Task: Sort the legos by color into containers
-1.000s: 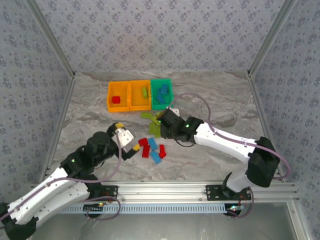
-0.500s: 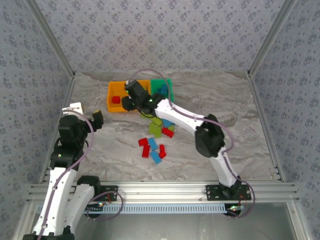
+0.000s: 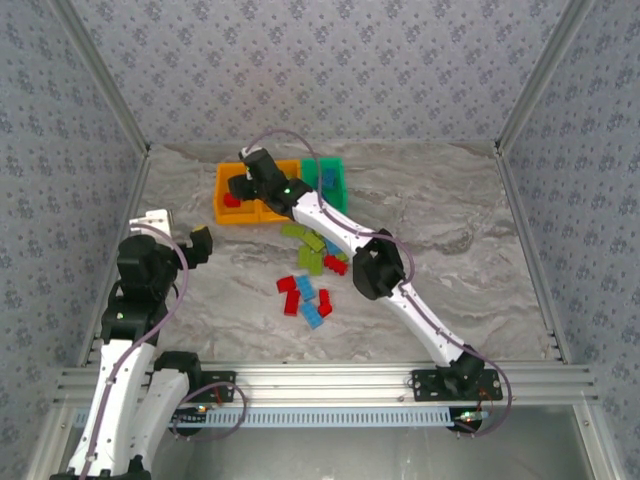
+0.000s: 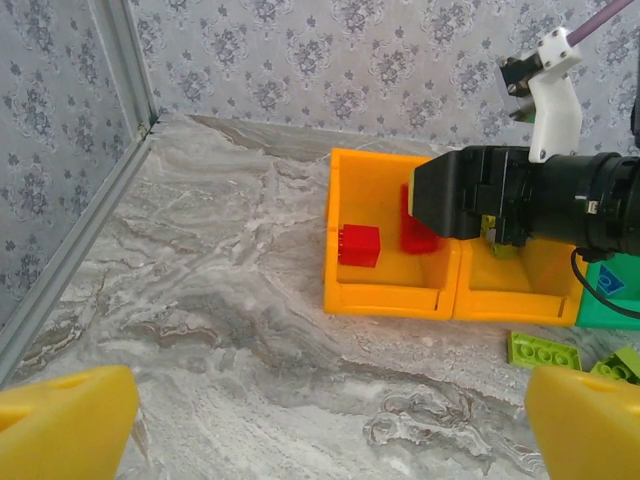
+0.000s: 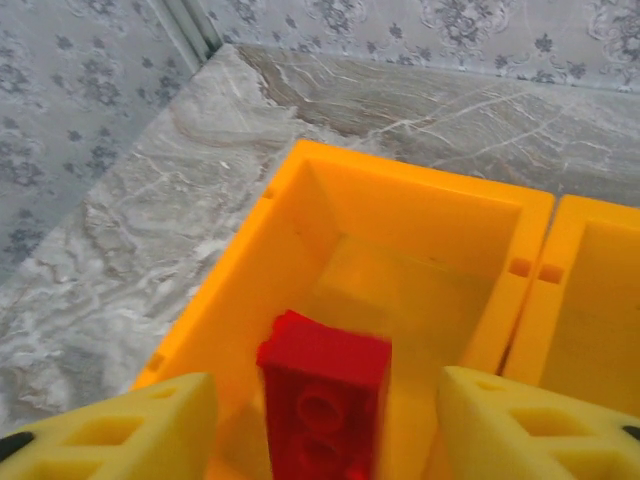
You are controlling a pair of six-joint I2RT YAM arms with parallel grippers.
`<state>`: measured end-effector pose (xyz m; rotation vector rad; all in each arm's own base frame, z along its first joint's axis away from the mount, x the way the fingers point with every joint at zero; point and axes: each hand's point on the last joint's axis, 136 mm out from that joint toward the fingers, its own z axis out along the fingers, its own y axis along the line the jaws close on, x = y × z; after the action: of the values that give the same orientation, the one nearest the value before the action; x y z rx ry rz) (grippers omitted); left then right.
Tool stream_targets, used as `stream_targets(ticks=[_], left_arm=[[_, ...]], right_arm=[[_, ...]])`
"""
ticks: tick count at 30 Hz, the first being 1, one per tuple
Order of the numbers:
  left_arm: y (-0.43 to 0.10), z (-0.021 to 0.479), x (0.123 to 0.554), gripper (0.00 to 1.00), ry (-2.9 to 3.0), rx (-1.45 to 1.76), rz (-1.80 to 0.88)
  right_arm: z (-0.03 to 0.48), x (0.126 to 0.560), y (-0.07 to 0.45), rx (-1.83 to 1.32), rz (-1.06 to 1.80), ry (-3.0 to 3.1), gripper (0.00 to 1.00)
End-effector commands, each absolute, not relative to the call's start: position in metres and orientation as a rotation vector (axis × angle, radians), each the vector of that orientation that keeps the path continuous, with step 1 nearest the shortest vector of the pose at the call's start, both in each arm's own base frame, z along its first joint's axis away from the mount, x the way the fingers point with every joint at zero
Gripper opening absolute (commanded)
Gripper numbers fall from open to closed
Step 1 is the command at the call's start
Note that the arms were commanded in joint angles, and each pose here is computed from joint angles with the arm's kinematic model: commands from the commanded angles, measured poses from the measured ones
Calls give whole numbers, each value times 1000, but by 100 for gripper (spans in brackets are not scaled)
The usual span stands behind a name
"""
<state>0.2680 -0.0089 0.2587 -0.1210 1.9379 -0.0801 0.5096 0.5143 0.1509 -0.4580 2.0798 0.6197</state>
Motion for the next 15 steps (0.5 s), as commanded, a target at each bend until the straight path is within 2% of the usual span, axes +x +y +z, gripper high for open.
stream_targets(ticks=[1, 8, 15], left_arm=[[-12, 259, 270, 99, 1933, -92, -88], [-13, 252, 272, 99, 1972, -88, -87], [-24, 234, 279, 99, 2071, -47, -111]], right_arm=[[191, 511, 521, -497, 663, 1977, 67], [276, 476, 489, -552, 637, 1992, 69], [329, 382, 395, -671, 548, 2228, 77]])
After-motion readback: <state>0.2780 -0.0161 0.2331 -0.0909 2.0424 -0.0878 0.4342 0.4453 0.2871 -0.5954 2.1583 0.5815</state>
